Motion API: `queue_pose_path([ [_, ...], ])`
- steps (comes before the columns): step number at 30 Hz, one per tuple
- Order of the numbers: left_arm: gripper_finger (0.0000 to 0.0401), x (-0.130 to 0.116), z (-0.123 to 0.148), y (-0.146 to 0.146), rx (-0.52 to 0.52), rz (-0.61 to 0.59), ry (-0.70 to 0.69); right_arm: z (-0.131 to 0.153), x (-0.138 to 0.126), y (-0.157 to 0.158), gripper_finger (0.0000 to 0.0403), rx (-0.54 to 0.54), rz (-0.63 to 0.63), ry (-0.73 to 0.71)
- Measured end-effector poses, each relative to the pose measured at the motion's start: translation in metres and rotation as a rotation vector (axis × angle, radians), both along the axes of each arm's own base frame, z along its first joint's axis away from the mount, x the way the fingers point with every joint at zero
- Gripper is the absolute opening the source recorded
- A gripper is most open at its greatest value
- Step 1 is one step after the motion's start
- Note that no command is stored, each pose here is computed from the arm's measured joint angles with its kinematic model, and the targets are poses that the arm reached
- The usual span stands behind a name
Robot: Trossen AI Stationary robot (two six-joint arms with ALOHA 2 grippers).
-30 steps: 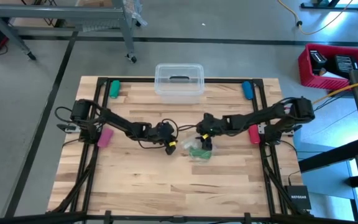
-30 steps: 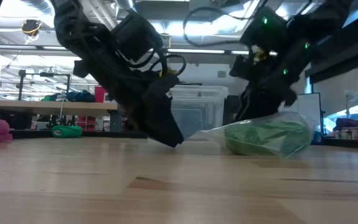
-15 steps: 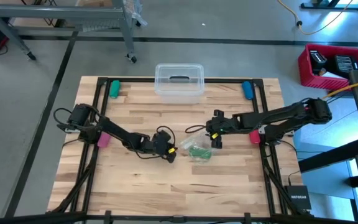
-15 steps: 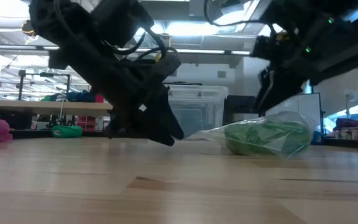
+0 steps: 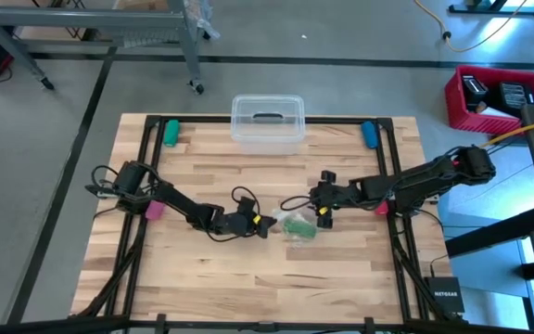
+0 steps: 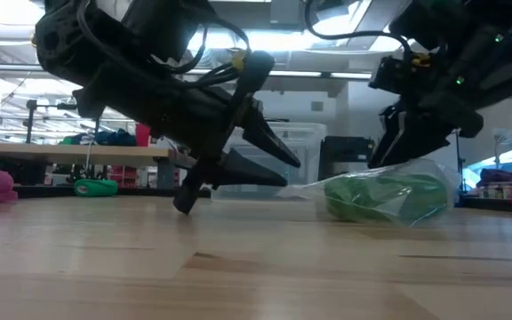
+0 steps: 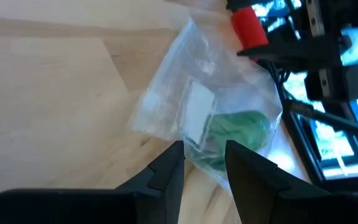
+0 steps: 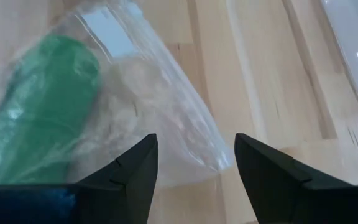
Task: Roll bandage
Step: Close the transparent zip bag
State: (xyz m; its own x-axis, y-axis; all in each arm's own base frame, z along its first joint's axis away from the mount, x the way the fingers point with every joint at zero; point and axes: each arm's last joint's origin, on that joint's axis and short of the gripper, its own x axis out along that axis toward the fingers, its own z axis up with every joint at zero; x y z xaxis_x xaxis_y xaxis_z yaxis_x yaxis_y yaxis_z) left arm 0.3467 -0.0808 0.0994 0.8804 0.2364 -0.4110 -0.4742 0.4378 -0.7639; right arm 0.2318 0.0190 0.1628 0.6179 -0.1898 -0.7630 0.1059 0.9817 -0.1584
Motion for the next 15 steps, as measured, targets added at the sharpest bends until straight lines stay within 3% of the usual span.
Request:
queue_pose_path([
  [4,0.0109,0.001,-0.004,0.003,-0.008,0.011,0.005,0.001,0.001,0.002,0.0214,0.003,0.005,-0.018],
  [8,0.0109,-0.001,-0.006,-0.003,-0.023,-0.079,0.042,0.000,-0.001,0.001,0.0214,0.002,0.003,0.007],
  [15,0.0109,-0.005,-0.011,-0.005,-0.041,-0.006,0.090,0.000,-0.001,0.001,0.0214,0.016,-0.014,0.001],
])
